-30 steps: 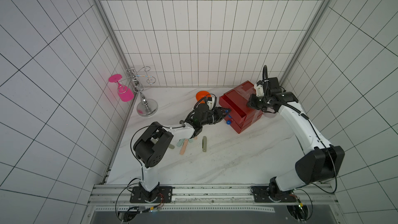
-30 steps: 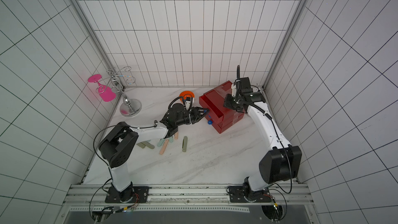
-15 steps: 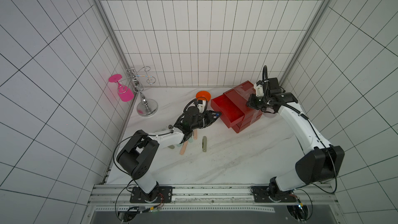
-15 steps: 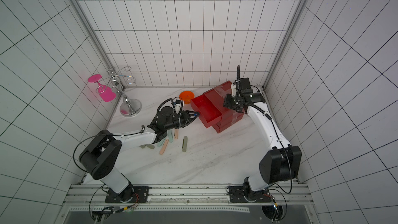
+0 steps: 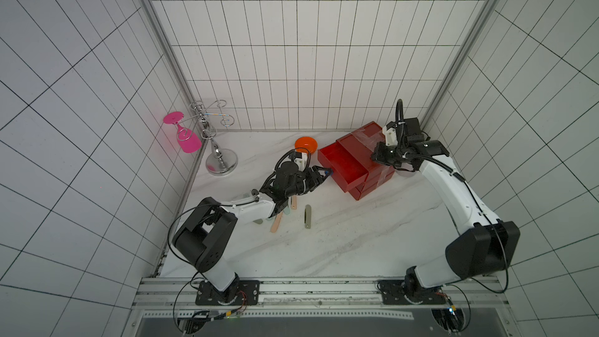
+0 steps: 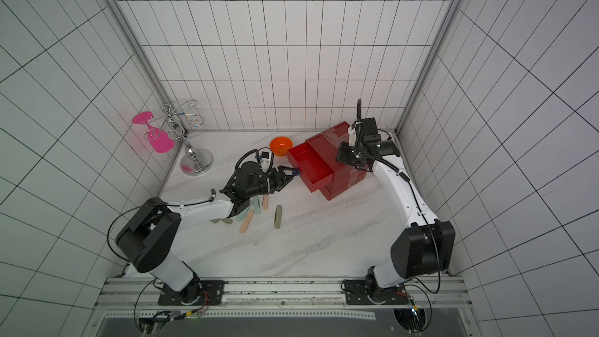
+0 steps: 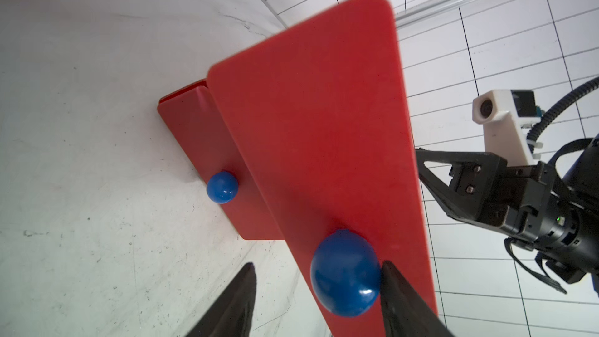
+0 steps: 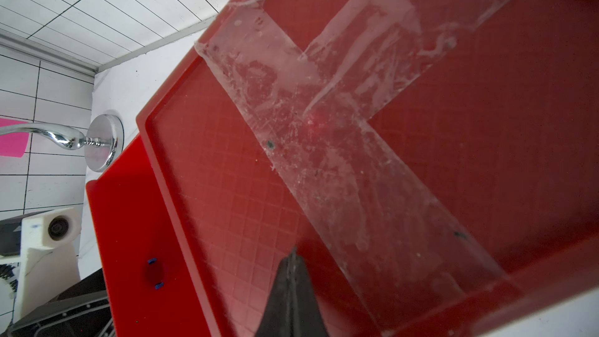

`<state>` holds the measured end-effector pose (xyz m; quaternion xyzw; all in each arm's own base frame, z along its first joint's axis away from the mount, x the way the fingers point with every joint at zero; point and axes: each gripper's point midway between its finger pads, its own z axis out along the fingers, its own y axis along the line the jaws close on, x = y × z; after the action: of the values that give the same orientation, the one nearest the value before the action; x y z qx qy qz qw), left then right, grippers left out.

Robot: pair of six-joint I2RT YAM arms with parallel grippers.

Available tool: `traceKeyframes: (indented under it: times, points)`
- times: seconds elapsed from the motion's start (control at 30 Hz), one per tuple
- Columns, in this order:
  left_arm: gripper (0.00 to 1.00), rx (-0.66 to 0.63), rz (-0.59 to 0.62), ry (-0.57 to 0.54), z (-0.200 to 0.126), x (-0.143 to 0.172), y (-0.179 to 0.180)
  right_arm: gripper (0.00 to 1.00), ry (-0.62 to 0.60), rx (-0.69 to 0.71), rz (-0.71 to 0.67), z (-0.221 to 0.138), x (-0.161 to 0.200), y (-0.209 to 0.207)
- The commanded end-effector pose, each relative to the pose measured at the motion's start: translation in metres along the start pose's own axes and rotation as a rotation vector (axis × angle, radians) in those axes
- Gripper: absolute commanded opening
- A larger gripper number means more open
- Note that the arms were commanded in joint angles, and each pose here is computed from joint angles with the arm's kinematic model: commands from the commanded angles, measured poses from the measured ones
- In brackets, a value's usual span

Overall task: Place the fruit knives into the drawer by color
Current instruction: Open the drawer in the storage box, then pick up the fruit knife from the center of the board.

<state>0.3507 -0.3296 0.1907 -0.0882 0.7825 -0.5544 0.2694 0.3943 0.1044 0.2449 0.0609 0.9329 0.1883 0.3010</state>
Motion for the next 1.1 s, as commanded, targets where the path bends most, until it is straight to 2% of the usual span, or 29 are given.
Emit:
traceKeyframes:
  times: [0.0, 0.17, 0.37, 0.53, 0.6, 0.67, 0.8, 0.9, 1.07]
  points:
    - [0.69, -0.056, 0.029, -0.043, -0.013, -0.008, 0.002, 0.03, 0.104, 0.052, 0.037, 0.005, 0.032, -0.020]
    - [0.79, -0.094, 0.081, -0.077, -0.031, -0.018, -0.007, 0.05, 0.106, 0.040, 0.033, 0.003, 0.033, -0.018]
    - [0.85, -0.118, 0.148, -0.076, -0.054, -0.026, -0.020, 0.08, 0.107, 0.000, 0.007, -0.005, 0.032, -0.009]
    - [0.87, -0.010, 0.170, -0.038, -0.078, -0.021, -0.036, 0.08, 0.140, 0.016, 0.000, -0.006, 0.038, -0.012]
    - [0.87, -0.022, 0.170, -0.010, -0.086, -0.016, -0.034, 0.08, 0.146, 0.015, 0.001, -0.006, 0.041, -0.012]
    - [0.87, -0.098, 0.207, 0.022, -0.094, -0.010, -0.025, 0.08, 0.144, 0.019, 0.000, -0.007, 0.042, -0.013]
    - [0.85, -0.373, 0.283, 0.081, -0.117, -0.002, 0.009, 0.08, 0.134, 0.040, -0.006, -0.012, 0.041, -0.015]
    - [0.82, -0.532, 0.323, 0.140, -0.135, 0.006, 0.030, 0.08, 0.141, 0.050, -0.008, -0.014, 0.042, -0.017]
    - [0.81, -0.726, 0.361, 0.238, -0.151, 0.025, 0.057, 0.08, 0.153, 0.072, -0.006, -0.016, 0.046, -0.021]
